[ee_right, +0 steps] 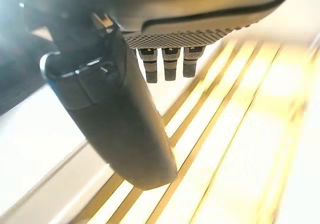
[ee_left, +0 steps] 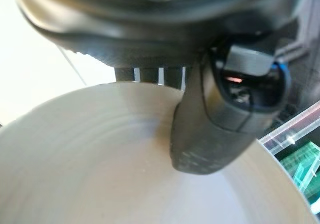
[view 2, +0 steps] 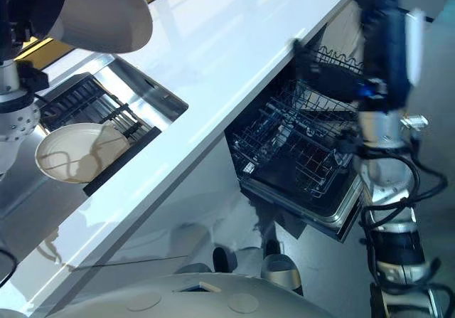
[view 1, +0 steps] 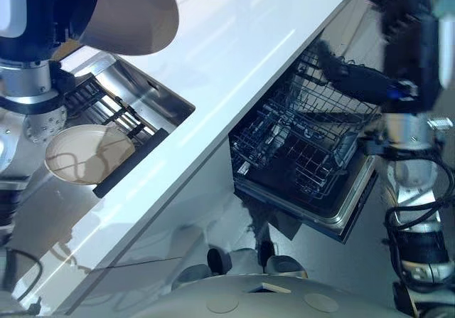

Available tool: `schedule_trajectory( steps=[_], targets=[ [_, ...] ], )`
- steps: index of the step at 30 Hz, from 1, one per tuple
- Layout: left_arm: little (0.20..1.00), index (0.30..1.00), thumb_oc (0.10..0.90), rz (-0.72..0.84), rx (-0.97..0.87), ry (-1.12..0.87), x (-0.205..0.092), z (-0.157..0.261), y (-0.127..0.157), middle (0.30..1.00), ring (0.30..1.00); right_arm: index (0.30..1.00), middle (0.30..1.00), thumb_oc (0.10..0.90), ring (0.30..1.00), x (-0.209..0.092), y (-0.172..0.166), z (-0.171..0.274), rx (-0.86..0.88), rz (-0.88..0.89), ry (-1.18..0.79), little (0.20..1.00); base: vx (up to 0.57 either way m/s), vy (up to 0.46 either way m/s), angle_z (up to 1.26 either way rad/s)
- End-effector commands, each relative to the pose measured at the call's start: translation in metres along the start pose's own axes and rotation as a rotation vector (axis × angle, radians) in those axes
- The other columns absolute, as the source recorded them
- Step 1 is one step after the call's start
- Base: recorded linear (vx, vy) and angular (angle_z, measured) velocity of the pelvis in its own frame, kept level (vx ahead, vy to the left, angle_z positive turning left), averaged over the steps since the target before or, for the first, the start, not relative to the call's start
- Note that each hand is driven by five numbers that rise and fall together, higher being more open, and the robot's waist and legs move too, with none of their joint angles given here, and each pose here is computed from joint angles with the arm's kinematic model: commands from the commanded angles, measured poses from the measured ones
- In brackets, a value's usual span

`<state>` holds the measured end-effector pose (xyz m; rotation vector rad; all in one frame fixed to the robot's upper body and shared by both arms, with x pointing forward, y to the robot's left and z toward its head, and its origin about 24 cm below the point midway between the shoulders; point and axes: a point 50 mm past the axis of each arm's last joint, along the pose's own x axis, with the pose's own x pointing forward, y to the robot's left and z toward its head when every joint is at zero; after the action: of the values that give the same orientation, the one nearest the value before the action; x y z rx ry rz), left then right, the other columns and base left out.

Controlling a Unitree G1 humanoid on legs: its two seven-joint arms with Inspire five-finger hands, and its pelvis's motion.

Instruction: Pick up plates and place into dishwasher.

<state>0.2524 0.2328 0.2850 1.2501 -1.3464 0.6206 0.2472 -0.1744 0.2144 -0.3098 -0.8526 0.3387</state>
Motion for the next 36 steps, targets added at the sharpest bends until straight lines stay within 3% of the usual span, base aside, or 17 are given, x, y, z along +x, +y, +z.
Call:
schedule_trajectory(
  steps=[1,14,19,23,27,36],
  targets=[
    [0.2,0.3,0.1,0.177,0.023,0.024,0.032,-0.007,0.002,0.3,0.3,0.9,0.9,0.8,0.9,0.03,0.0,0.022,0.13,0.05,-0.143,0.9,0.01,-0.048,0.09],
    [0.2,0.3,0.1,0.056,-0.193,0.103,0.013,0.039,-0.063,0.3,0.3,0.9,0.9,0.8,0.9,0.063,0.038,0.02,0.362,-0.038,-0.199,0.9,0.04,-0.029,0.07],
    [0.2,0.3,0.1,0.037,-0.25,0.126,0.004,0.05,-0.073,0.3,0.3,0.9,0.9,0.8,0.9,0.065,0.044,0.012,0.442,-0.068,-0.143,0.9,0.06,-0.009,0.0],
    [0.2,0.3,0.1,0.031,-0.285,0.131,-0.004,0.059,-0.078,0.3,0.3,0.9,0.9,0.8,0.9,0.062,0.056,-0.001,0.551,-0.072,-0.042,0.9,0.05,-0.005,0.0],
    [0.2,0.3,0.1,0.053,-0.327,0.107,-0.007,0.072,-0.081,0.3,0.3,0.9,0.9,0.8,0.9,0.055,0.081,-0.03,0.681,-0.036,0.183,0.9,0.05,0.011,0.0],
    [0.2,0.3,0.1,0.093,-0.369,0.072,0.0,0.082,-0.079,0.3,0.3,0.9,0.9,0.8,0.9,0.036,0.1,-0.065,0.684,-0.033,0.431,0.9,0.0,0.0,0.01]
  ],
)
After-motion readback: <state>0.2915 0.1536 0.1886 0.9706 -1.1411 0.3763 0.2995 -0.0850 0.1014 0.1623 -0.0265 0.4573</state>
